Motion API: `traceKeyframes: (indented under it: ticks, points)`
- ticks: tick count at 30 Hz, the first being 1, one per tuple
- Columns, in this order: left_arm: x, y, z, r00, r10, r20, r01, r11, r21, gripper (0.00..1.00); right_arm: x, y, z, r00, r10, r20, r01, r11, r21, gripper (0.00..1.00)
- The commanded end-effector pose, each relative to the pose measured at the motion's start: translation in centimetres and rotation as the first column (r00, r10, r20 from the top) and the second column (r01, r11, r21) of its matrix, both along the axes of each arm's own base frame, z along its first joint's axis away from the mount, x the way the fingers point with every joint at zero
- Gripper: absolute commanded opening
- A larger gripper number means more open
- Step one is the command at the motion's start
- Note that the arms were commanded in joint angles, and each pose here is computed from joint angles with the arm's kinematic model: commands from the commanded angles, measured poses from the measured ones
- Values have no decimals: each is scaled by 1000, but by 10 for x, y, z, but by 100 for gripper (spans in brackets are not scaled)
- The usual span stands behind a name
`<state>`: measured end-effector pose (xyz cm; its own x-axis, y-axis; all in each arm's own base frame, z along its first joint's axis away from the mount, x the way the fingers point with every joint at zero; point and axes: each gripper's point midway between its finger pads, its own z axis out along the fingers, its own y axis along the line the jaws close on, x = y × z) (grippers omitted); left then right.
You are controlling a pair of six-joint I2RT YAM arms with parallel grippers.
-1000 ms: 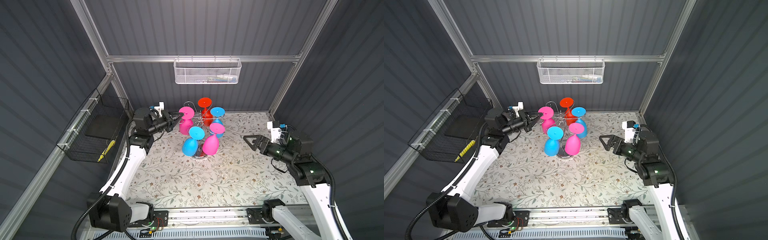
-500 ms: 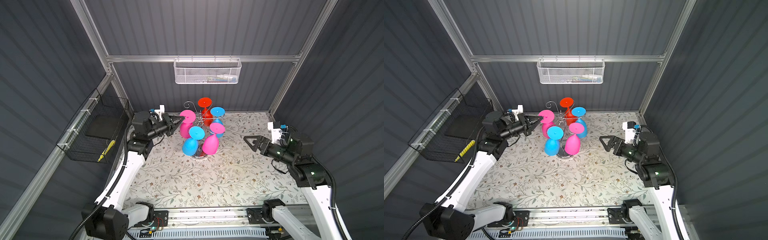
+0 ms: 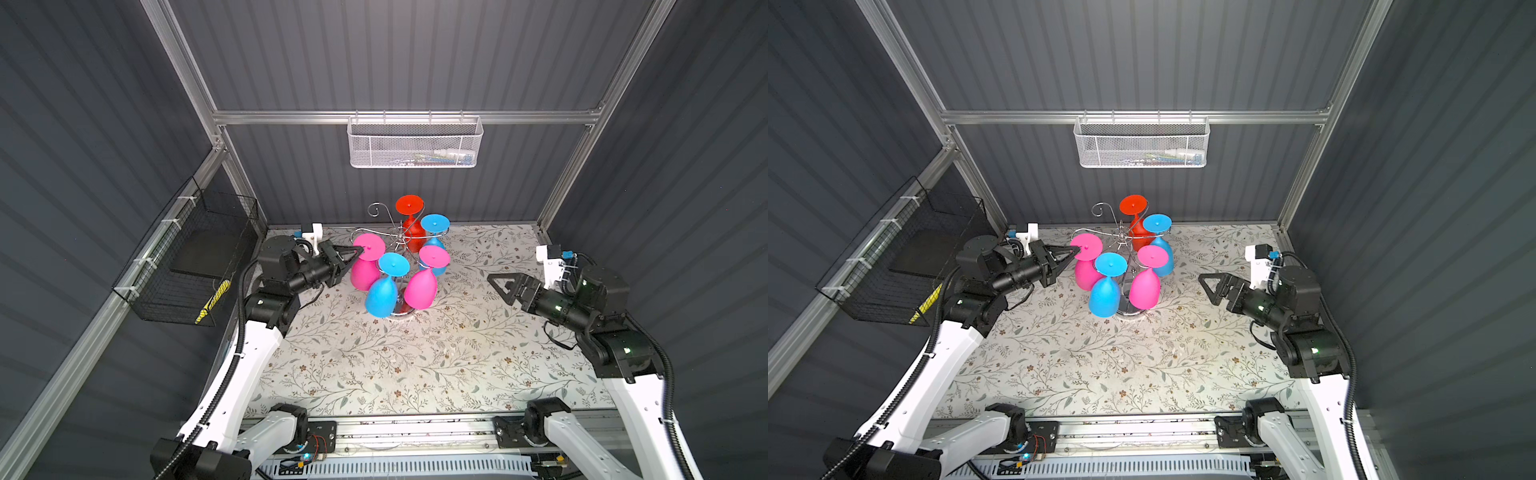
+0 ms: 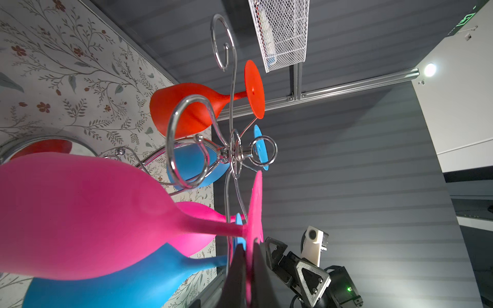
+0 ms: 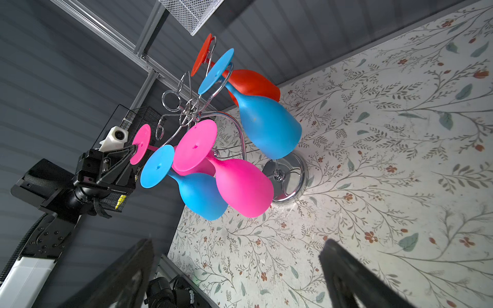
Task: Take the wine glass off the wine glass rack
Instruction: Pick up the wine glass from the wine glass rack.
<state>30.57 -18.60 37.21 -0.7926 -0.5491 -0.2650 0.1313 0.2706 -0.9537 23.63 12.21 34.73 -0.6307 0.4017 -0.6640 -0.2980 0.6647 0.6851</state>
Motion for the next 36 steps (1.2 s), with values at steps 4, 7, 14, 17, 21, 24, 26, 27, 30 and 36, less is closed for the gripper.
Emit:
traceKeyframes:
  ticks: [4,7,14,17,21,24,26,27,30,36]
  points:
    - [-12,10,-3,999,40,21,-41,998,57,0,-4,2,-4,1000,6,-12,-6,1000,4,99]
    - [-14,14,-5,998,63,18,-64,996,69,0,-5,2,-3,1000,8,-11,-8,1000,7,99]
    - [-21,25,2,993,109,42,-113,989,100,0,-7,5,1,1000,18,-14,-18,1000,20,99]
    - [-25,32,9,989,131,70,-139,982,130,0,-6,7,7,999,30,-21,-30,999,34,99]
    - [-31,43,23,977,160,141,-188,958,217,0,-6,11,21,999,46,0,-46,998,48,99]
    - [-36,52,40,961,170,216,-227,934,275,0,-7,13,30,998,58,13,-58,997,57,98]
    - [-41,57,52,949,172,266,-251,920,301,0,-8,15,36,997,71,24,-72,996,61,97]
    - [-44,58,60,940,161,301,-257,915,312,0,-8,15,39,997,77,32,-79,995,60,97]
    - [-49,64,84,892,143,428,-309,885,349,0,-9,19,54,993,102,57,-106,992,68,96]
    - [-61,41,143,747,-71,661,-252,890,381,0,-12,39,101,965,229,130,-244,963,116,91]
